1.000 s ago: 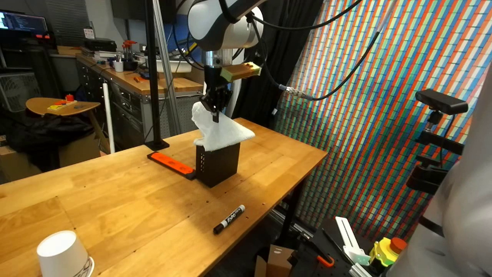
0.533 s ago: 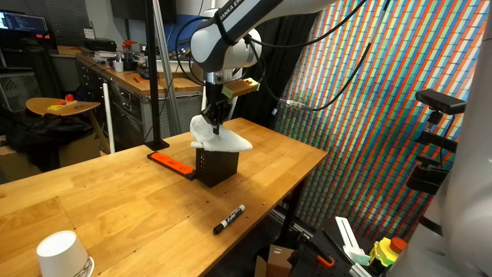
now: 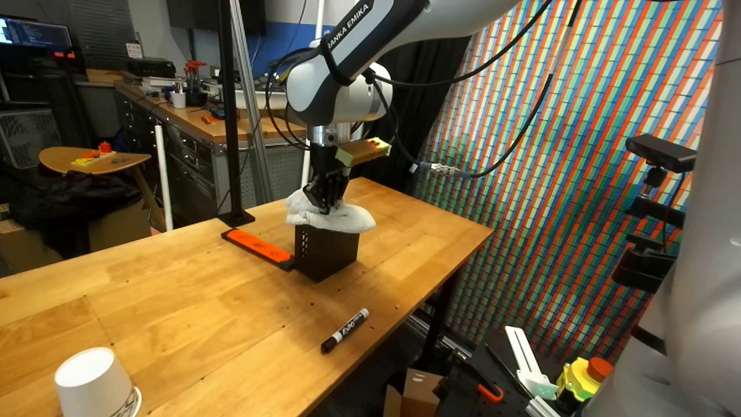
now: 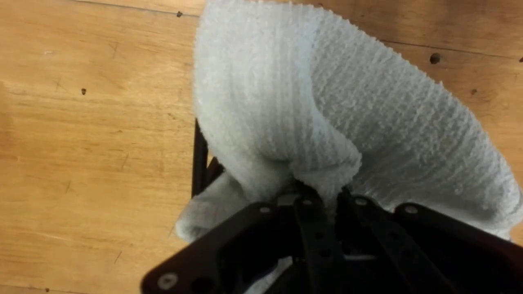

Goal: Put the towel in the black box

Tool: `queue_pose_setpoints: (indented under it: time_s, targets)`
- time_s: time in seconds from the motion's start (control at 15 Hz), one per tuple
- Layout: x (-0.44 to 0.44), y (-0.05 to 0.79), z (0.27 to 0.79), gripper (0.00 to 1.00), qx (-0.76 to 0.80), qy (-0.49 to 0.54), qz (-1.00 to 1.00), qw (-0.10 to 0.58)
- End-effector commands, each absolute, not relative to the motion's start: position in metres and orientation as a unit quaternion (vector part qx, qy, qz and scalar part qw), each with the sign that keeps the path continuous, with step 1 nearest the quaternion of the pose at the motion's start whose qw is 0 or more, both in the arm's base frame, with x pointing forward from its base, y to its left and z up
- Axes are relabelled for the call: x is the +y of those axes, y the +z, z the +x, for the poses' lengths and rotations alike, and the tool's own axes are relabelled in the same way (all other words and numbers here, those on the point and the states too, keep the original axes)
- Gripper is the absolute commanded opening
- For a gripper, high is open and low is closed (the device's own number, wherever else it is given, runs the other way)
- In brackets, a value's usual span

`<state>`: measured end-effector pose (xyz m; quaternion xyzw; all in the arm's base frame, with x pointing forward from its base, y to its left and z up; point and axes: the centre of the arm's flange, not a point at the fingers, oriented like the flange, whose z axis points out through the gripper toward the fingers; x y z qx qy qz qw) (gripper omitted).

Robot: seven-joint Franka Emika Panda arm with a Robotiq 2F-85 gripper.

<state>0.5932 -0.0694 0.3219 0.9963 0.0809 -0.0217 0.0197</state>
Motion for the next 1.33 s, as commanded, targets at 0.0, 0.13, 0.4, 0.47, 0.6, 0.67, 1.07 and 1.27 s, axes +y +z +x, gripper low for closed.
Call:
queue_pose_setpoints:
  time_s: [0.0, 0.13, 0.4, 0.47, 0.6, 0.67, 1.07, 1.27]
  targets:
    - [-0.064, 0.297, 0.581, 0.03, 0.094, -0.038, 0.995, -0.006]
    - [-0.062, 0.288, 0.580, 0.03, 0.096, -0.044, 0.994, -0.013]
    - [-0.060, 0.270, 0.585, 0.03, 0.104, -0.054, 0.993, -0.025]
    - [-0.059, 0.266, 0.586, 0.03, 0.106, -0.057, 0.992, -0.028]
    - [-0.057, 0.256, 0.589, 0.03, 0.108, -0.063, 0.992, -0.037]
    - [-0.056, 0.251, 0.590, 0.03, 0.108, -0.065, 0.991, -0.043]
    - [-0.057, 0.248, 0.599, 0.03, 0.099, -0.061, 0.991, -0.070]
    - [-0.068, 0.268, 0.604, 0.04, 0.094, -0.046, 0.992, -0.072]
